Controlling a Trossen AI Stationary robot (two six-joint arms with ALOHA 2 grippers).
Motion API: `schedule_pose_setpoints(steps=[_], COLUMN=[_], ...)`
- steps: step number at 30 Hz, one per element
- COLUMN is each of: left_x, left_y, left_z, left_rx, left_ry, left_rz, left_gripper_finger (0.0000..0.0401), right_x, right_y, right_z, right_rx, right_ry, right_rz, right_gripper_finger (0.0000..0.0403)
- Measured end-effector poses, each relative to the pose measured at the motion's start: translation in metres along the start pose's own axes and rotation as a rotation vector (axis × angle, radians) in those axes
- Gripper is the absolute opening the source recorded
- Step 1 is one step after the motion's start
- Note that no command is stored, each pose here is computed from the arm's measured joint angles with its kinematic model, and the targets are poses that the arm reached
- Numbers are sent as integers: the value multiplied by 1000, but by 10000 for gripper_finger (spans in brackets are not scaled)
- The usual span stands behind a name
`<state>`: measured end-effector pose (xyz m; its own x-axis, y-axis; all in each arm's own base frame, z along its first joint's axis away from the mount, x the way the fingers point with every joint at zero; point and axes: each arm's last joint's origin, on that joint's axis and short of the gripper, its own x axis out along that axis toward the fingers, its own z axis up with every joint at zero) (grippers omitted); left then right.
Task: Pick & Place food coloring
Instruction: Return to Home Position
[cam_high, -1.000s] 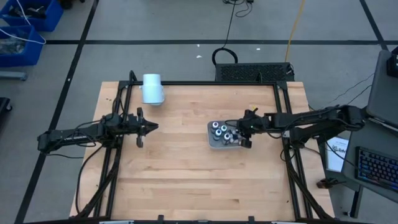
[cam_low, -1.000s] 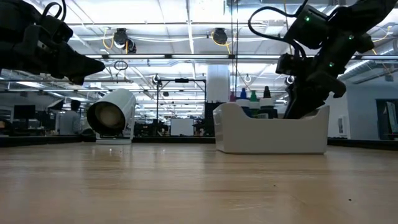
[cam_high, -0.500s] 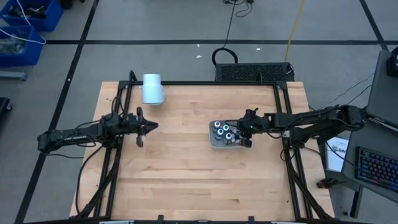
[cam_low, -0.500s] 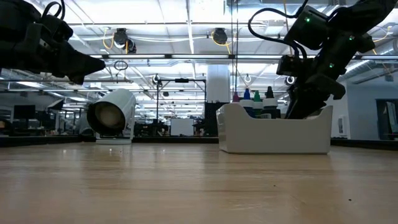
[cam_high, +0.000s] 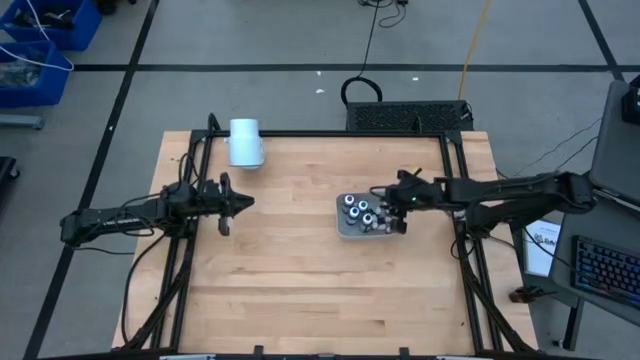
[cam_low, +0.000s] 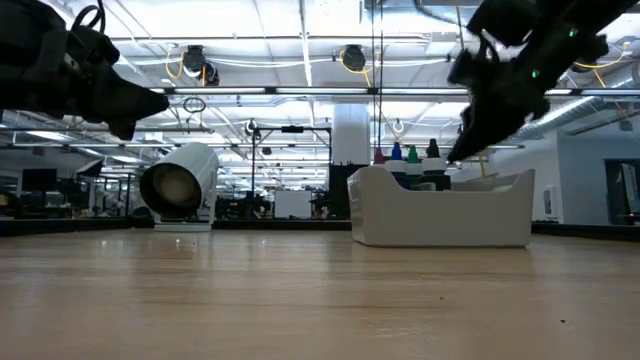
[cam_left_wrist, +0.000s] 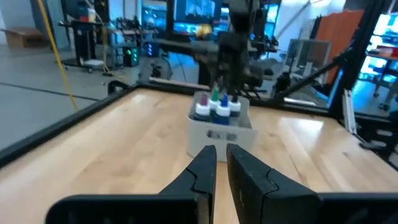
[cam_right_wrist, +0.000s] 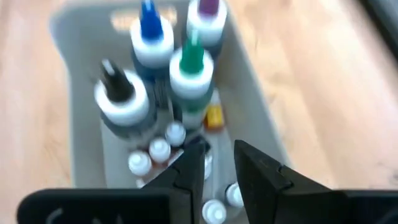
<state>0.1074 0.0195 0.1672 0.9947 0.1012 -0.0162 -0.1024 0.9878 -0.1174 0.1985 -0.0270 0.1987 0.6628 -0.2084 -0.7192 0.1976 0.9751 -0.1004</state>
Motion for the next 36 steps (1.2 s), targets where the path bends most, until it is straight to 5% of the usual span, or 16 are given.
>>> schedule_pose_setpoints(steps=[9, 15, 27, 36], left_x=[1, 1, 1, 0], left_y=[-3, -4, -3, -5], left_z=[2, 3, 3, 5], left_rx=[79, 135, 259, 280], left_ry=[-20, -32, -35, -60], left_rz=[23, 5, 65, -15], left_gripper_finger=[46, 28, 4, 4], right_x=[-76, -107, -66, -55], right_y=[-7, -7, -1, 1], right_z=[7, -16, -77, -90], right_rx=[-38, 3, 24, 23], right_ry=[-326, -650, -864, -890], right_rz=[99, 211, 225, 221], right_gripper_finger=[72, 14, 2, 1])
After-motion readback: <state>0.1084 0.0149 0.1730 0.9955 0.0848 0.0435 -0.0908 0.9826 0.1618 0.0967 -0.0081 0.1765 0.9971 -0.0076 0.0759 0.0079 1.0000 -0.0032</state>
